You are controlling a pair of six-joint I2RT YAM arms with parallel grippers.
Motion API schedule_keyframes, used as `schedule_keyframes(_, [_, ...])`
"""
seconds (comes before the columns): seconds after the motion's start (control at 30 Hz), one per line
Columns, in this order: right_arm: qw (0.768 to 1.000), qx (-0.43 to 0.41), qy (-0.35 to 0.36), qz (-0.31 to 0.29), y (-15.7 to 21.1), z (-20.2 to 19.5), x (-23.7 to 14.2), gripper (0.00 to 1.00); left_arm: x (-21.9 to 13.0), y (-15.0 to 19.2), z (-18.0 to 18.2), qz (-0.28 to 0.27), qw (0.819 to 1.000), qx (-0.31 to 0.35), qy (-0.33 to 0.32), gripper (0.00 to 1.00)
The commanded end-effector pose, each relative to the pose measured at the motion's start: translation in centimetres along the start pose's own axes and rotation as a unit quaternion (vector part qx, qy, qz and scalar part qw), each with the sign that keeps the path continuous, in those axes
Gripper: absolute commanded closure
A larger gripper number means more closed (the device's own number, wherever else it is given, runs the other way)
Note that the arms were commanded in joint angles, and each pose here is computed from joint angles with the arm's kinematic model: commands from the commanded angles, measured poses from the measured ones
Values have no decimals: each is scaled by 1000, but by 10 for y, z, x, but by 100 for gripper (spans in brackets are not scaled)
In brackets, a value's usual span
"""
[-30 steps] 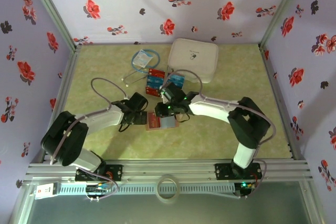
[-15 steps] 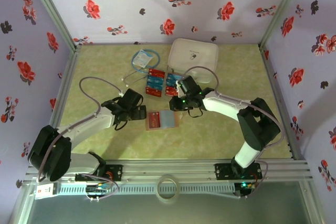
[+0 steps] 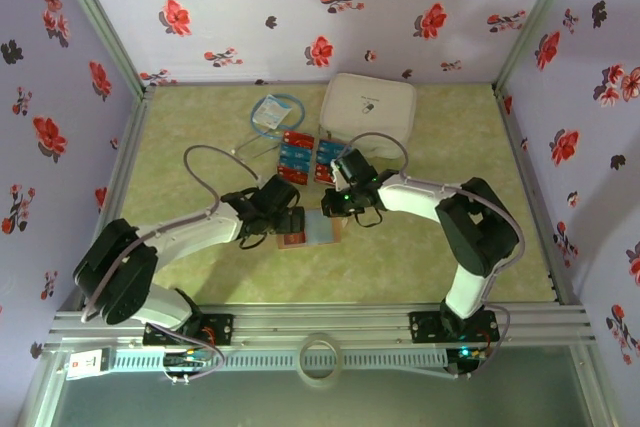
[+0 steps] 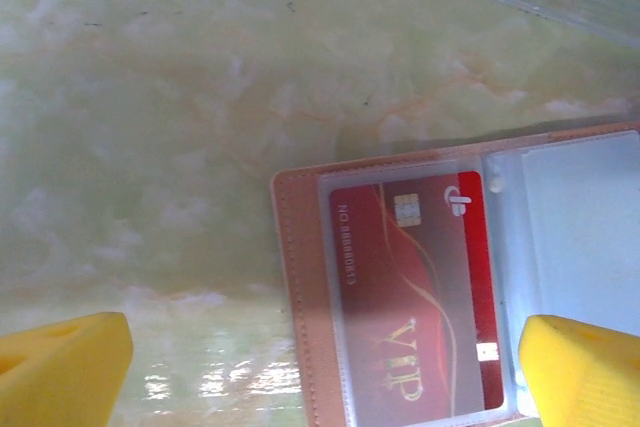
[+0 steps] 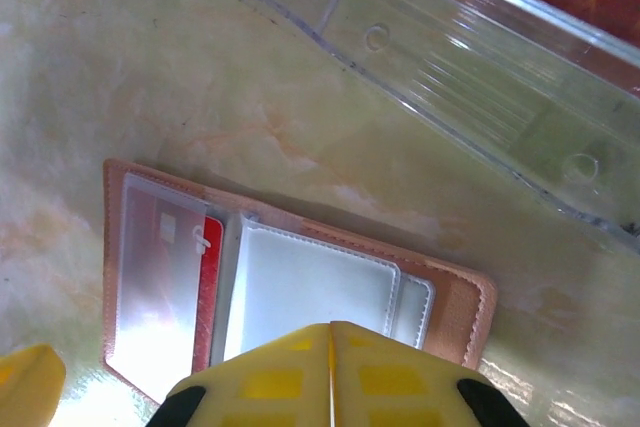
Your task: Put the credit cards into the card holder
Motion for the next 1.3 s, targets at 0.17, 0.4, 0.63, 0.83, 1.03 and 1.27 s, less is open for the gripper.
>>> schedule_keyframes(0.17, [1000, 7, -17, 8, -1, -1, 13, 95, 6, -7, -19, -9, 1000, -6, 15, 0])
schedule_keyframes(0.4, [999, 12, -20, 27, 10, -2, 28, 95, 13, -3, -25, -5, 1000, 4, 15, 0])
schedule_keyframes(0.63, [999, 9, -21, 32, 16, 3, 34, 96, 16, 0, -32, -7, 1000, 15, 22, 0])
schedule_keyframes(0.83, [999, 10, -17, 34, 18, 1, 35, 96, 21, 6, -34, -8, 999, 23, 26, 0])
schedule_keyframes(1.03, [999, 13, -17, 33, 19, 0, 35, 96, 29, 17, -32, -1, 999, 36, 18, 0])
schedule_keyframes(1.27, [999, 11, -18, 33, 18, 2, 35, 96, 36, 30, -24, 9, 999, 46, -2, 0])
Point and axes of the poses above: each hand's point on the last joint's axis, 136 mm out from that joint toward the fingers, its own x axis out along the fingers, its own z axis along the line the jaws close on, y = z × x, the point moved 4 cm from there along -x, back along the fingers, and after that the axes turned 6 degrees about x, right-handed, at the moved point
